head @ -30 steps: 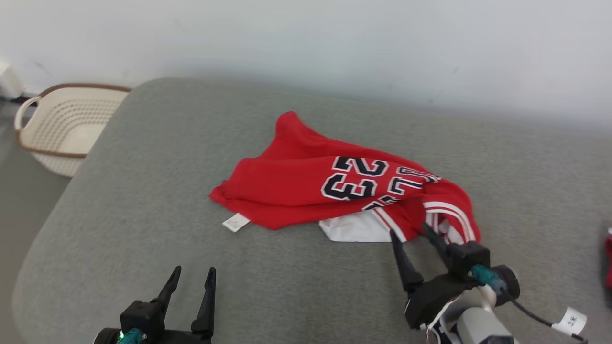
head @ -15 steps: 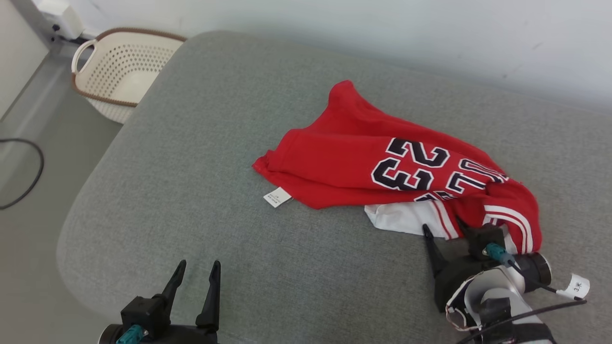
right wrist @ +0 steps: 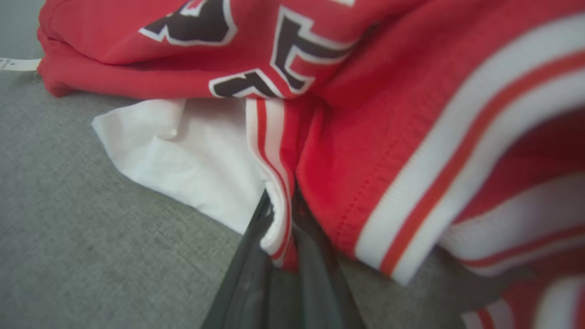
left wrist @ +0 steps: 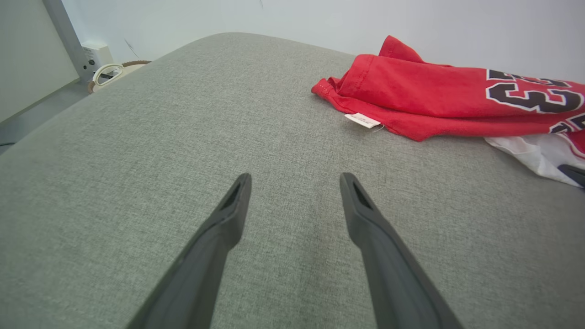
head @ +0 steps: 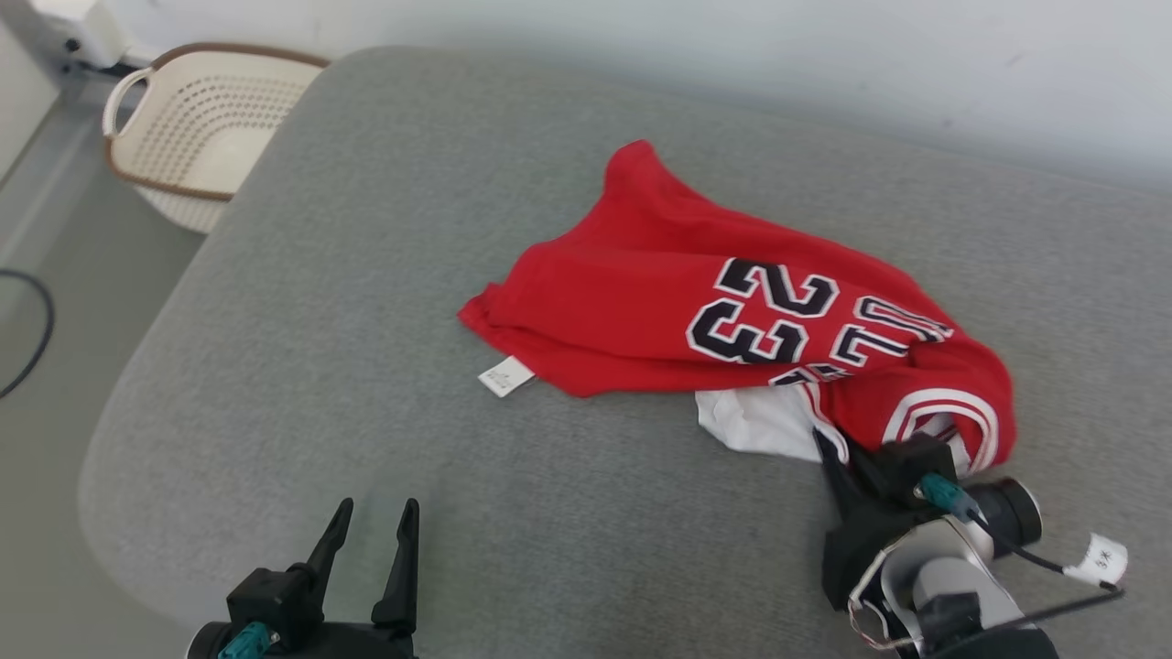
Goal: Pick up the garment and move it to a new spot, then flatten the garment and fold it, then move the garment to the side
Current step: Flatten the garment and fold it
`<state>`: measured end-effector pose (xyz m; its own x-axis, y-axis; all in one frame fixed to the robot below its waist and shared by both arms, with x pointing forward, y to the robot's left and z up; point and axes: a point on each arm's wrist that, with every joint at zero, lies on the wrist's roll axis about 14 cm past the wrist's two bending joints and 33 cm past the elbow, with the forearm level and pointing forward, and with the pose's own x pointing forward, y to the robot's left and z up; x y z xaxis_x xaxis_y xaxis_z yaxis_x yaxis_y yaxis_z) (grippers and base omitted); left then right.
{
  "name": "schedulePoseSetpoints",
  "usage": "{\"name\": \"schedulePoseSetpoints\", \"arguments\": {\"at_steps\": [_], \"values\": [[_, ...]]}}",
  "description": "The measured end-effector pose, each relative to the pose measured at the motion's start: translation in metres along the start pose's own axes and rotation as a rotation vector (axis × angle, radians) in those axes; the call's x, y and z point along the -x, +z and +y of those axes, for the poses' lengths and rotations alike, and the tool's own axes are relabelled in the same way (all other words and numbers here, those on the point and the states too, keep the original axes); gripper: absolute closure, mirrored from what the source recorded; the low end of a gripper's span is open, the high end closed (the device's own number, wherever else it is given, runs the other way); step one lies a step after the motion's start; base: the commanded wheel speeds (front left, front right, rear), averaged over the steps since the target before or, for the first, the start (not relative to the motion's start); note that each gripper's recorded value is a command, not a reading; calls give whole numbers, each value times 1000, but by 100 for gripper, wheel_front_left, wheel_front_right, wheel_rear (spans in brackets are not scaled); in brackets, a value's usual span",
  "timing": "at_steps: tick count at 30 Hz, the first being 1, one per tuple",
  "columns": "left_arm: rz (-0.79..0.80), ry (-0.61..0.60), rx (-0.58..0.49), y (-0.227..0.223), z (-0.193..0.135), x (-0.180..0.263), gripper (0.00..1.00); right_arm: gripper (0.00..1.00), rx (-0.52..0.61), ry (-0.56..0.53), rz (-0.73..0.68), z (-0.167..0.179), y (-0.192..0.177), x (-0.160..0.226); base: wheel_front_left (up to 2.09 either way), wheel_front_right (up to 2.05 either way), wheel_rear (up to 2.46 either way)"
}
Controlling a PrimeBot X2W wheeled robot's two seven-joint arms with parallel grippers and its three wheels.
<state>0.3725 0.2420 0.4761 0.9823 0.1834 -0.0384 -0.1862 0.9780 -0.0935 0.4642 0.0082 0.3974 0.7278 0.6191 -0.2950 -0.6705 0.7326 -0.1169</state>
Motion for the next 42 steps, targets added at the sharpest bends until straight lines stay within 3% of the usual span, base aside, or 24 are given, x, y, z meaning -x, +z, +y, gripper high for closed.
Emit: {"name": "schedulePoseSetpoints", "arguments": {"at_steps": [5,10,15,16,17,18,25,31,42], "values": [[-8,-72,15,2,-25,-7,0,100,-17,-33,21,-16,-14,38,0,0,0],[-11,-155,29,2,-53,-12,0,100,-1,-119,55,-58,-26,81,0,0,0],[-17,-216,38,5,-76,-15,0,100,-18,-128,95,-62,-39,114,0,0,0],[-18,-225,39,5,-80,-15,0,85,-21,-136,103,-65,-41,120,0,0,0],[-21,-233,40,6,-83,-15,0,27,-22,-151,107,-71,-42,126,0,0,0],[-23,-240,41,7,-86,-15,0,0,-24,-169,110,-77,-42,132,0,0,0],[-17,-260,43,5,-94,-15,0,0,-33,-259,52,-105,-23,157,0,0,0],[-29,-290,26,10,-105,-23,0,0,-23,-332,-78,-123,15,168,0,0,0],[-55,-341,-15,22,-126,-68,0,0,-49,-386,-182,-120,32,168,0,0,0]]}}
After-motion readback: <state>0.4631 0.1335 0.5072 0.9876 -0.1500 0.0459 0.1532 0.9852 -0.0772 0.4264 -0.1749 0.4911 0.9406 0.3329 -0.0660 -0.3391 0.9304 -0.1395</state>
